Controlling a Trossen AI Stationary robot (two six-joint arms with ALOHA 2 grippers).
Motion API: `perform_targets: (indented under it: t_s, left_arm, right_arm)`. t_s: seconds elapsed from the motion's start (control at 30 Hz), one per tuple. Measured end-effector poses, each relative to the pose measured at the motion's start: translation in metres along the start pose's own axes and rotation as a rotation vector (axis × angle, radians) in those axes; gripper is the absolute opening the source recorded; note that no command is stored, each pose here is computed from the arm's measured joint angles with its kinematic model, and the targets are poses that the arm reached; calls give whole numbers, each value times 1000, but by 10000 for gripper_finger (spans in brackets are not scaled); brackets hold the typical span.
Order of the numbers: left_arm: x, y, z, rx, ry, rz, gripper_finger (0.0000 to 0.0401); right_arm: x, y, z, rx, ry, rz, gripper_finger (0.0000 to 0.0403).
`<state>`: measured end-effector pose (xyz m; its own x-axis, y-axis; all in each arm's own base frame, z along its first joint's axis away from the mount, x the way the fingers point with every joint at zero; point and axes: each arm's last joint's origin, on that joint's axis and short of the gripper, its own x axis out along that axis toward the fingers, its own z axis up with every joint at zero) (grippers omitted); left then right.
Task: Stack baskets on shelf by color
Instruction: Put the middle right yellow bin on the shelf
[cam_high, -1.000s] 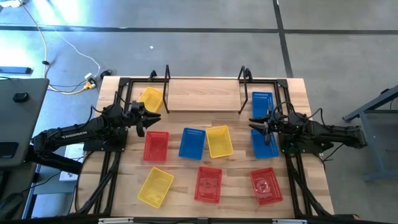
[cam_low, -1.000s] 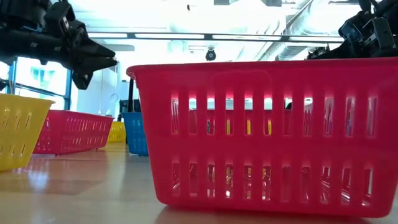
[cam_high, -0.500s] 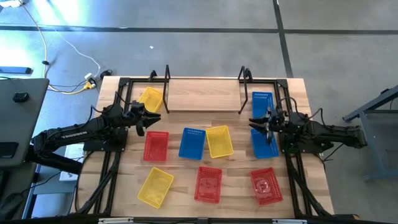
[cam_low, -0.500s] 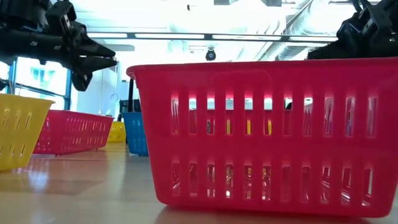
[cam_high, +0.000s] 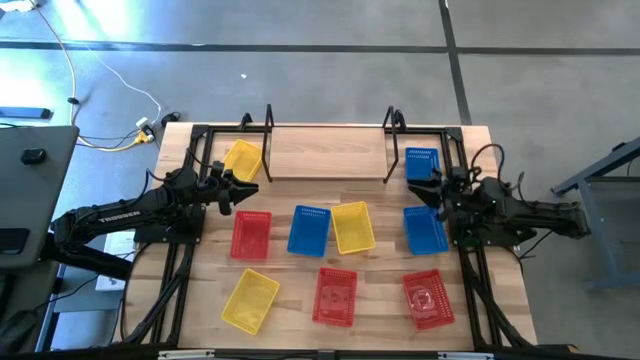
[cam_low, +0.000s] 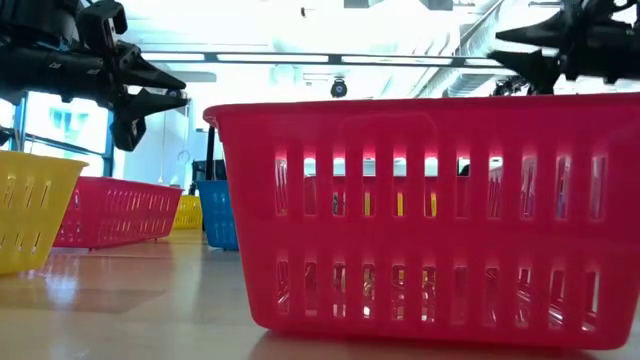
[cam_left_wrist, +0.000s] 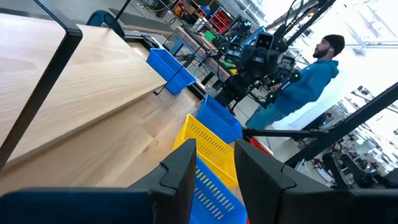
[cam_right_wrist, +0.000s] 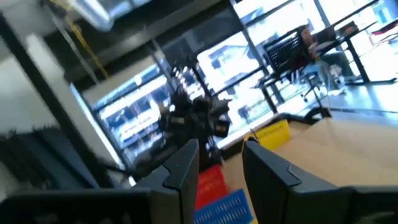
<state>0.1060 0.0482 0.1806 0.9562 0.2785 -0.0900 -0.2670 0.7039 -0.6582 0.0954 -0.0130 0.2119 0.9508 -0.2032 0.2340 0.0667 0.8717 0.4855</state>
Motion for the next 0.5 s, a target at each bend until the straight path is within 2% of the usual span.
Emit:
perform_targets:
  t_s: [0.17, 0.37, 0.5]
  left_arm:
    - [0, 0, 0, 0, 0, 0, 99]
    - [0, 0, 0, 0, -1, 2, 99]
    - [0, 0, 0, 0, -1, 1, 99]
  right_arm:
    - [0, 13, 25, -7, -7, -27, 110]
    - [7, 24, 45, -40, 106, -86, 110]
    - [19, 33, 56, -45, 180, -80, 110]
